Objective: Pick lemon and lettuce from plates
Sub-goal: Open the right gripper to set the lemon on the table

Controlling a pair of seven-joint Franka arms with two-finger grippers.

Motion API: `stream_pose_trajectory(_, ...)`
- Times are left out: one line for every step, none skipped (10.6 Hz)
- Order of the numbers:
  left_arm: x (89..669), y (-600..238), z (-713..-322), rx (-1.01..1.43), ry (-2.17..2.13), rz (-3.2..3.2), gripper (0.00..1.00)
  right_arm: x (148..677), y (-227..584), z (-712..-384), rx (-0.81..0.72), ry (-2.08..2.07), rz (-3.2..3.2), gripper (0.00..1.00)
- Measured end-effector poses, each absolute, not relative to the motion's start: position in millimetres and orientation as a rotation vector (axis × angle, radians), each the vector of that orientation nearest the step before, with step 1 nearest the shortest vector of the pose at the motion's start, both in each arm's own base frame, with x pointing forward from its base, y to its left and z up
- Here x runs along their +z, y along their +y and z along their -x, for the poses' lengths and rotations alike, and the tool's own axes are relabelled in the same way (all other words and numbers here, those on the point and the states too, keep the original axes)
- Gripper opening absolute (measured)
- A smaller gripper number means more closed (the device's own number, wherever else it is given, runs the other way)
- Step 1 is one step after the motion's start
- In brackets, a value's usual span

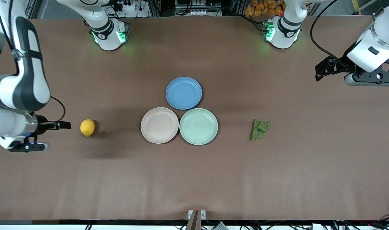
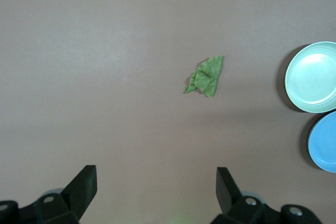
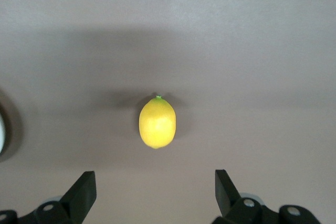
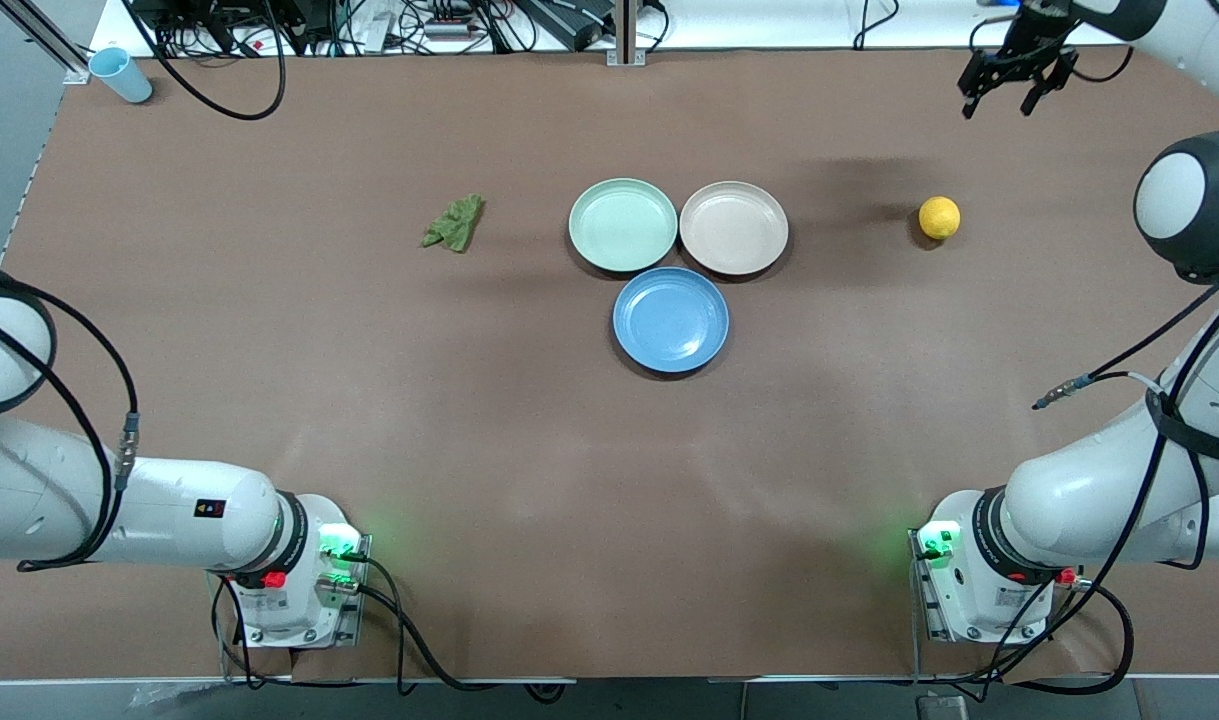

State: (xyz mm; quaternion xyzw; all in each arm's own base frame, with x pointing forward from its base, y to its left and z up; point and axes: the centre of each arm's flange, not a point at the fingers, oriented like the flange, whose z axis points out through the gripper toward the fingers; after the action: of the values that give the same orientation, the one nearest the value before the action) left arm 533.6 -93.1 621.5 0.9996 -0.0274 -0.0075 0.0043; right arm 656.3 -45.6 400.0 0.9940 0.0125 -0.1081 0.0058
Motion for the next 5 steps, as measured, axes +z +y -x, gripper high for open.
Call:
stream_pose_trajectory(621.0,-92.9,-533.9,-0.025,-0.085,-3.132,1.0,418.5,-46.0,-653.6,-0.329,0.037,-3.113,1.0)
stream_pose_trajectory(619.9,-92.9,-534.4,-0.029,-0.085,-3.132,1.0,437.3,-49.2,-648.8,-0.316,0.027,-3.115,1.0)
stream_pose_trajectory(618.9,-93.0,-534.8,-0.032,-0.085,-3.132,1.0,455.0,-54.3,-643.2,-0.301,0.013,-3.118,1.0)
stream_pose_trajectory(618.3,-93.0,-535.1,-0.034,-0.085,-3.132,1.0,473.3,-57.4,-635.9,-0.294,0.004,-3.121,1.0)
stream_pose_trajectory(618.1,-93.1,-535.3,-0.035,-0.085,-3.132,1.0,491.8,-57.0,-627.8,-0.291,0.003,-3.123,1.0)
